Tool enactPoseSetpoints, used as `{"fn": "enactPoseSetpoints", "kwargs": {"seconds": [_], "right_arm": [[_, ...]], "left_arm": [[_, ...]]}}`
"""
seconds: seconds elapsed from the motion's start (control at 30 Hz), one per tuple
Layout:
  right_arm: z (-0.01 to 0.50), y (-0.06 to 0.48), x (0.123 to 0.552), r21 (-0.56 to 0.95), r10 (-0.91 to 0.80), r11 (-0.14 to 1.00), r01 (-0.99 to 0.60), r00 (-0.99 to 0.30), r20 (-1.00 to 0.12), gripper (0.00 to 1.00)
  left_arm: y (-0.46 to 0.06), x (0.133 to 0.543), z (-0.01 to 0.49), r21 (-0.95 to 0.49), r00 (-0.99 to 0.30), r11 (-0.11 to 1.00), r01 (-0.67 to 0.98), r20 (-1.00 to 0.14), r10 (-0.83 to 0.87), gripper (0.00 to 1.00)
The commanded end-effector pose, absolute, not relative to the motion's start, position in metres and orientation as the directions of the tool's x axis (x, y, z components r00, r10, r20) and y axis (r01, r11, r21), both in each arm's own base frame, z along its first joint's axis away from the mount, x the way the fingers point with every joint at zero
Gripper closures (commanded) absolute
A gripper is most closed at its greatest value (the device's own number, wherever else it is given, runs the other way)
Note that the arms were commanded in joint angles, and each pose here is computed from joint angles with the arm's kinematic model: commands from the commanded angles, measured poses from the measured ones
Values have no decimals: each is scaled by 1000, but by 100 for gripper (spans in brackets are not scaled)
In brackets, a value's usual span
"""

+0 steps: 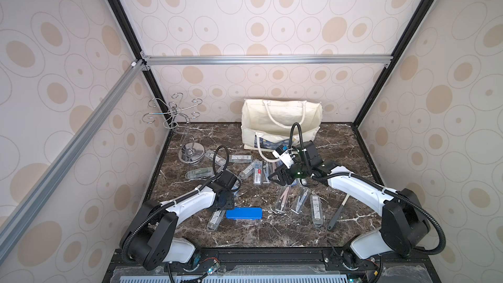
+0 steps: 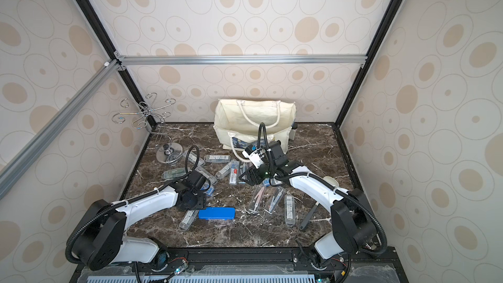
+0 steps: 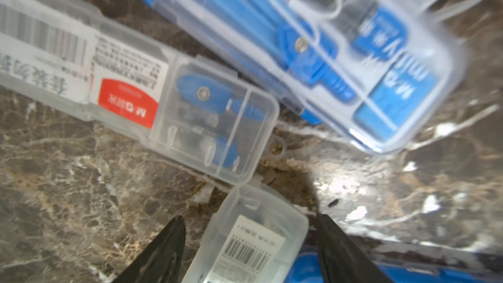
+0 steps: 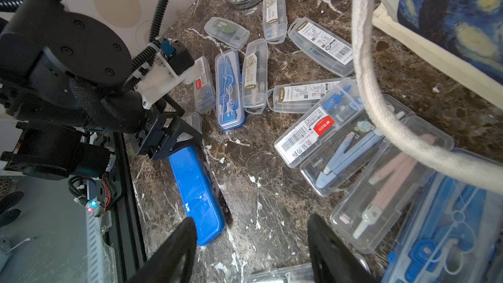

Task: Put the compass set into the canvas bag
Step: Pick up the compass set at the center of the board.

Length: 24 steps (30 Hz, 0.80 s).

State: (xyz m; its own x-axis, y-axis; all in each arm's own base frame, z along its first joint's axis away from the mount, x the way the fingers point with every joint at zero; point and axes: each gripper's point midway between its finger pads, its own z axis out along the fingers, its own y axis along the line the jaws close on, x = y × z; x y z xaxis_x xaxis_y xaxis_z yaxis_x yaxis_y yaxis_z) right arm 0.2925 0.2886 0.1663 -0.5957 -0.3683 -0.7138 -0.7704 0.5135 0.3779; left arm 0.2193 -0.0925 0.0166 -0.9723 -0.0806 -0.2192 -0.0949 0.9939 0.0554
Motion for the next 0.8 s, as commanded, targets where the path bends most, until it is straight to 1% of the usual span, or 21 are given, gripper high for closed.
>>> {"fn": "enactPoseSetpoints", "kwargs": {"seconds": [0.0, 0.1, 0.33, 0.5, 0.77], "right_arm": [[160, 291, 288, 392, -375, 502, -771, -603, -704, 33], [160, 290, 289, 387, -375, 508, -770, -602, -705, 33], [161, 291, 289, 388, -372, 505, -771, -600, -708, 33], [164, 290, 288, 381, -369, 506, -774, -594, -715, 33], [166, 291, 288, 390, -360, 500, -773, -595, -718, 33]], "left_arm": [[-80, 205, 21, 155, -992, 987, -32, -124, -12, 26], [-76, 204, 24, 190, -994, 982, -6, -105, 14, 26], [-88, 207, 13, 134, -995, 991, 16, -97, 29, 30], [-93, 207, 6, 102, -995, 995, 12, -97, 22, 35], [-97, 209, 4, 73, -992, 997, -1, -123, 8, 48]]}}
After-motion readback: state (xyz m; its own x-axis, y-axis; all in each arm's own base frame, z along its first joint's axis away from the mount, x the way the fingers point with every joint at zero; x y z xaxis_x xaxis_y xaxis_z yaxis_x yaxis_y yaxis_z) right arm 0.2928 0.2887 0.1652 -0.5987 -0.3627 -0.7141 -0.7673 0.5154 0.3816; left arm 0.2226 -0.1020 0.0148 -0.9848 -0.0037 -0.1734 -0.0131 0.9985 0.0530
